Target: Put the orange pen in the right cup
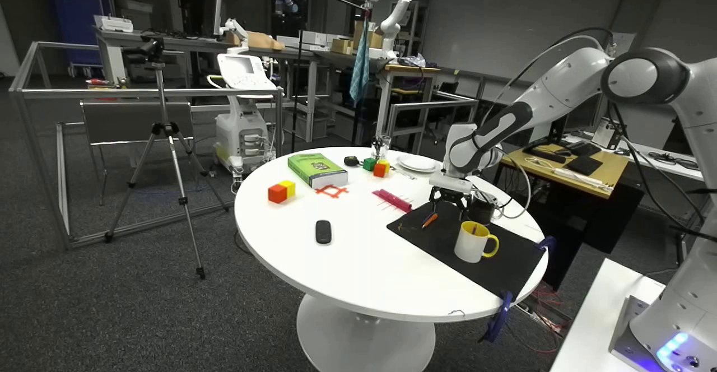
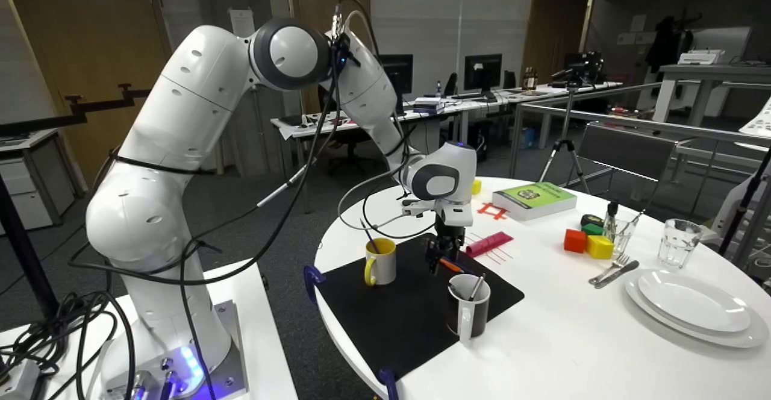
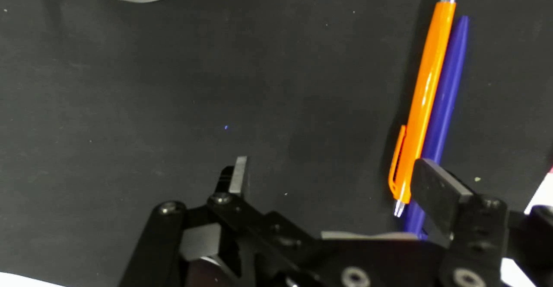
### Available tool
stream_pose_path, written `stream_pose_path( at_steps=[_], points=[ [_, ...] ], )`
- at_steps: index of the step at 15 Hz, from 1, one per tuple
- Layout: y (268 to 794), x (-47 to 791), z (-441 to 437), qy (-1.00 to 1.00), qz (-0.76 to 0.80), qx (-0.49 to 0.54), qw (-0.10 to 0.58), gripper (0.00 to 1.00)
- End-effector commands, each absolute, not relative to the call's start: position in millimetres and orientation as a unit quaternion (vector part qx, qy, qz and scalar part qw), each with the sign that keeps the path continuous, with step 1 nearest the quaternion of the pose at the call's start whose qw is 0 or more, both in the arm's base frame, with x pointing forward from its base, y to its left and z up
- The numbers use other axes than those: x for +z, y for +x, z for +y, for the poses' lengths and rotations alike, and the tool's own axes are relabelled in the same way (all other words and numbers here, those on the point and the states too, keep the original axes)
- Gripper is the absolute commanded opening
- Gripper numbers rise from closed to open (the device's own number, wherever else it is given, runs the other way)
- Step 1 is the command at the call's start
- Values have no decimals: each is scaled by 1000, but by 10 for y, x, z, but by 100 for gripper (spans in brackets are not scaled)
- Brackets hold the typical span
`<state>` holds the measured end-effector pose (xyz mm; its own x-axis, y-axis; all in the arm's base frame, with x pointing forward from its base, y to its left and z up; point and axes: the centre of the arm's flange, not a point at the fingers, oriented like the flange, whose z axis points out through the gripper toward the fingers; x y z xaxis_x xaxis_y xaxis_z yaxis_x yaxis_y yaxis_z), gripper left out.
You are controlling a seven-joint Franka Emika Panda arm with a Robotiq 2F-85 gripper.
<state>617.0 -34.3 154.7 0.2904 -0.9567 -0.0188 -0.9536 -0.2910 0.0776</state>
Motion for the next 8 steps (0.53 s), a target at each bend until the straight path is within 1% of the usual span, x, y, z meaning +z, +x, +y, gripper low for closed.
stream_pose_path(
  at_steps=[1, 8],
  points=[
    [6302, 1540, -329, 806, -591, -40, 26, 100],
    [6377, 1486, -311, 806, -589, -40, 25, 100]
  ],
)
